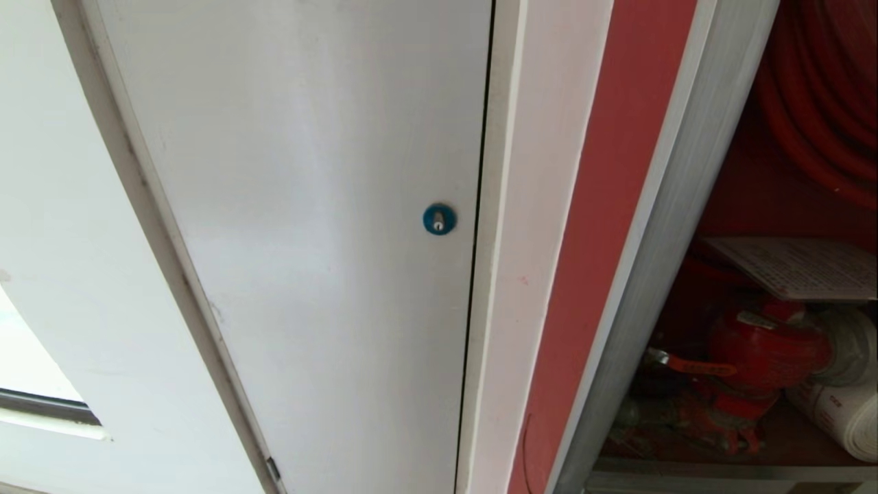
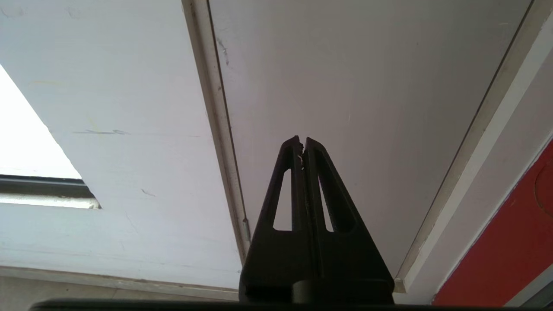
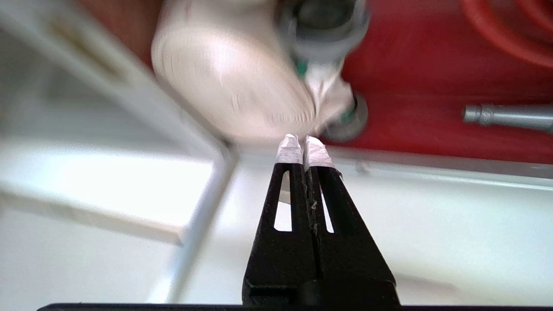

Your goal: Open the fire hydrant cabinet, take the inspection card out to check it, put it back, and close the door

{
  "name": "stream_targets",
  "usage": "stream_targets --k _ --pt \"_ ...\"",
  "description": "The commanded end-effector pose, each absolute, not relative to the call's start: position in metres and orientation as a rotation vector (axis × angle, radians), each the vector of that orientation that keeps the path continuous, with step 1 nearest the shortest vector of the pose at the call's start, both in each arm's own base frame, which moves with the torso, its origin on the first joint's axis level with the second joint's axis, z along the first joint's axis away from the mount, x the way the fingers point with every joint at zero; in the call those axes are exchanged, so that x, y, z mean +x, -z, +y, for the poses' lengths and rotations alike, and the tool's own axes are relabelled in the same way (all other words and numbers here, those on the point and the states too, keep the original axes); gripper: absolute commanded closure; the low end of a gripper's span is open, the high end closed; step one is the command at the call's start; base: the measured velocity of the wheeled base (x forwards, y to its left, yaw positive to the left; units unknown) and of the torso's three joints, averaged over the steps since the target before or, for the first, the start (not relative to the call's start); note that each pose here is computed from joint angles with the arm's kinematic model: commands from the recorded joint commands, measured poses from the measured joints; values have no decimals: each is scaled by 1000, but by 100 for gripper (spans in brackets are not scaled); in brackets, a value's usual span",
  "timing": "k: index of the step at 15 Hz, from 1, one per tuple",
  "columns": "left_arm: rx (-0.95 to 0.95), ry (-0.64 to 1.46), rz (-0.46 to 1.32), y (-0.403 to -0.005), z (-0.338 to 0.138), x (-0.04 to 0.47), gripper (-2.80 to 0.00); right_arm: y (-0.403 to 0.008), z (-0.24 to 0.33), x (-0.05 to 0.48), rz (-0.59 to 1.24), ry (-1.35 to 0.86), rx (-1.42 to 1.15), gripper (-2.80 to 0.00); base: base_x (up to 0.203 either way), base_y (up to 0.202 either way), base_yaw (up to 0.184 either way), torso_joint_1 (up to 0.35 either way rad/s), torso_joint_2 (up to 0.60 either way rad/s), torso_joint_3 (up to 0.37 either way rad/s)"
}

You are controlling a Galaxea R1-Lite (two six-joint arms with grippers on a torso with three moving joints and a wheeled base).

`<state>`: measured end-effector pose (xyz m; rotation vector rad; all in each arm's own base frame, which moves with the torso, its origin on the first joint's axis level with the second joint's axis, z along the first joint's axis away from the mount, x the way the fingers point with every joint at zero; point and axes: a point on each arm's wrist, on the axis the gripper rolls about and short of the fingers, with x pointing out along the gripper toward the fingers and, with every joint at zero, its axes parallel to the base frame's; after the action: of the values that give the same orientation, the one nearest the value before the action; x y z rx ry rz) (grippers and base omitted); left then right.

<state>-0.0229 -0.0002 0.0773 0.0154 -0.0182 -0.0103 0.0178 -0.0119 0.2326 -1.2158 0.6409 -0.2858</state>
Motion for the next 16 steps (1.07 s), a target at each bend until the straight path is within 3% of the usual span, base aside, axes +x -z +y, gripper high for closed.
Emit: stream_targets --k 1,13,16 --pt "15 11 -13 -76 0 -22 0 -237 -12 17 679 286 -1253 0 0 0 0 0 0 0" --pt "15 9 -14 -76 0 -22 0 -249 -25 77 972 380 -1352 0 0 0 0 0 0 0" --pt "15 9 -14 -76 0 -22 0 -246 -26 79 926 288 -1344 0 0 0 0 0 0 0"
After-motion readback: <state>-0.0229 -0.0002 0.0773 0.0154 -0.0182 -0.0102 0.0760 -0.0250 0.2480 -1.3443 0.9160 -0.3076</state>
